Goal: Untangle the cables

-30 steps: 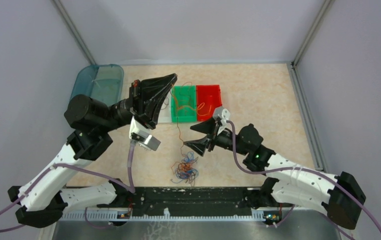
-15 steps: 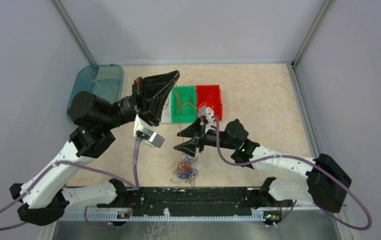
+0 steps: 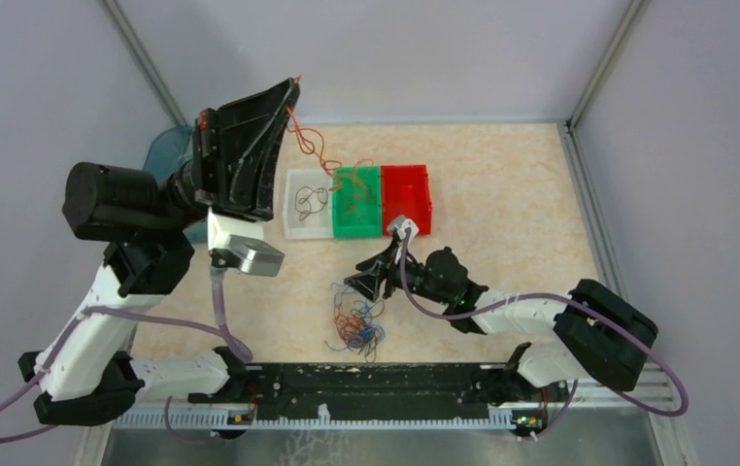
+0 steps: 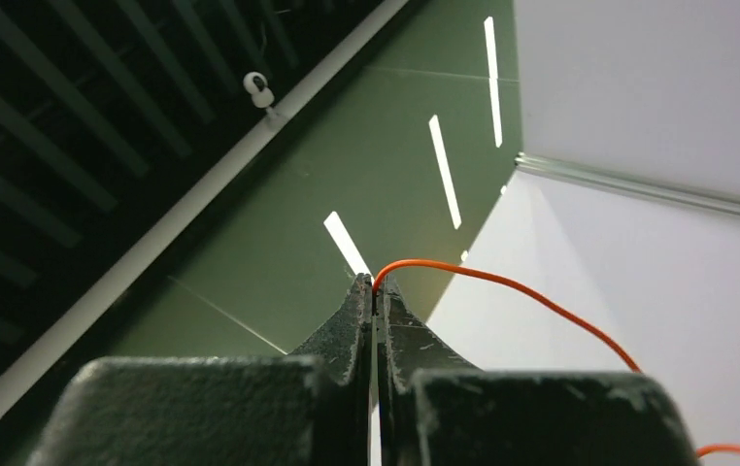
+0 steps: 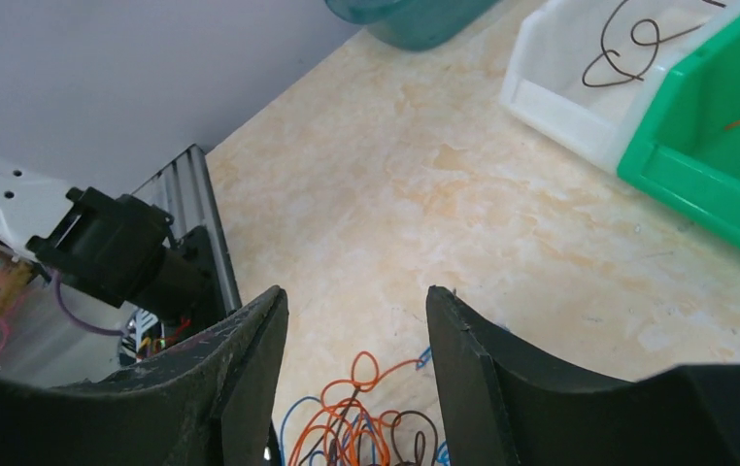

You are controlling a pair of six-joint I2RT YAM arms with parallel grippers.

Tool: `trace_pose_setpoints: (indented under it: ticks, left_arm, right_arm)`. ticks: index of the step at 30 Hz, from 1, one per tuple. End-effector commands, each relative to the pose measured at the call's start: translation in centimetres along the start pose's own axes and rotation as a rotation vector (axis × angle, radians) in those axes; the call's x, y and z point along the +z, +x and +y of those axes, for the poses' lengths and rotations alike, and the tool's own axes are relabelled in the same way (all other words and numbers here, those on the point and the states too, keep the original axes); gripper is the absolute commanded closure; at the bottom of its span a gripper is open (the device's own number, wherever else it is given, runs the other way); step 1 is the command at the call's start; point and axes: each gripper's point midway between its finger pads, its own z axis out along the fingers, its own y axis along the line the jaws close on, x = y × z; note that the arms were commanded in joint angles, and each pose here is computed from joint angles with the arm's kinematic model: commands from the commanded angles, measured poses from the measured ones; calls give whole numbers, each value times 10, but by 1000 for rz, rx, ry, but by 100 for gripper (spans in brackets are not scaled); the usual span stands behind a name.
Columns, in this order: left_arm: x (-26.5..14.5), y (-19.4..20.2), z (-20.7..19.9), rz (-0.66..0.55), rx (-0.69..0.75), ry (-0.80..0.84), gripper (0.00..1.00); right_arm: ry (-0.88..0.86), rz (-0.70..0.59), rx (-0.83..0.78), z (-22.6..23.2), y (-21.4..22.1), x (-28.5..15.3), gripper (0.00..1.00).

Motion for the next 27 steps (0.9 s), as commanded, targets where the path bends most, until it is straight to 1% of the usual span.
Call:
trace_pose_setpoints:
  ticks: [1, 6, 10, 13, 15, 18, 23, 25, 27]
  left_arm:
    - [2, -12, 32, -53, 50, -64, 100]
    - [-6, -17, 15, -59, 0, -18, 100]
    - [-13, -13, -18, -33, -76, 50, 100]
    - [-20, -4, -50, 27, -170, 107, 100]
    - [-29, 8, -83, 107, -252, 169, 100]
    - [-50, 29, -147, 263, -360, 270, 100]
    - [-90, 71, -248, 568, -459, 400, 100]
    - [-103, 87, -274, 641, -486, 428, 100]
    - [-111, 104, -289, 692, -512, 418, 100]
  right_arm:
    - [7, -132, 12, 4, -27, 2, 45]
    - [-18, -187, -13, 16, -52, -2, 43]
    - [5, -199, -42, 17, -65, -5, 42]
    - [71, -202, -57, 7, -70, -12, 40]
    - [152, -207, -66, -7, -73, -19, 40]
    - [357, -211, -56, -44, -79, -36, 40]
    - [643, -207, -59, -97, -84, -74, 42]
    - [714, -204, -69, -110, -83, -88, 42]
    - [759, -208, -81, -119, -85, -97, 42]
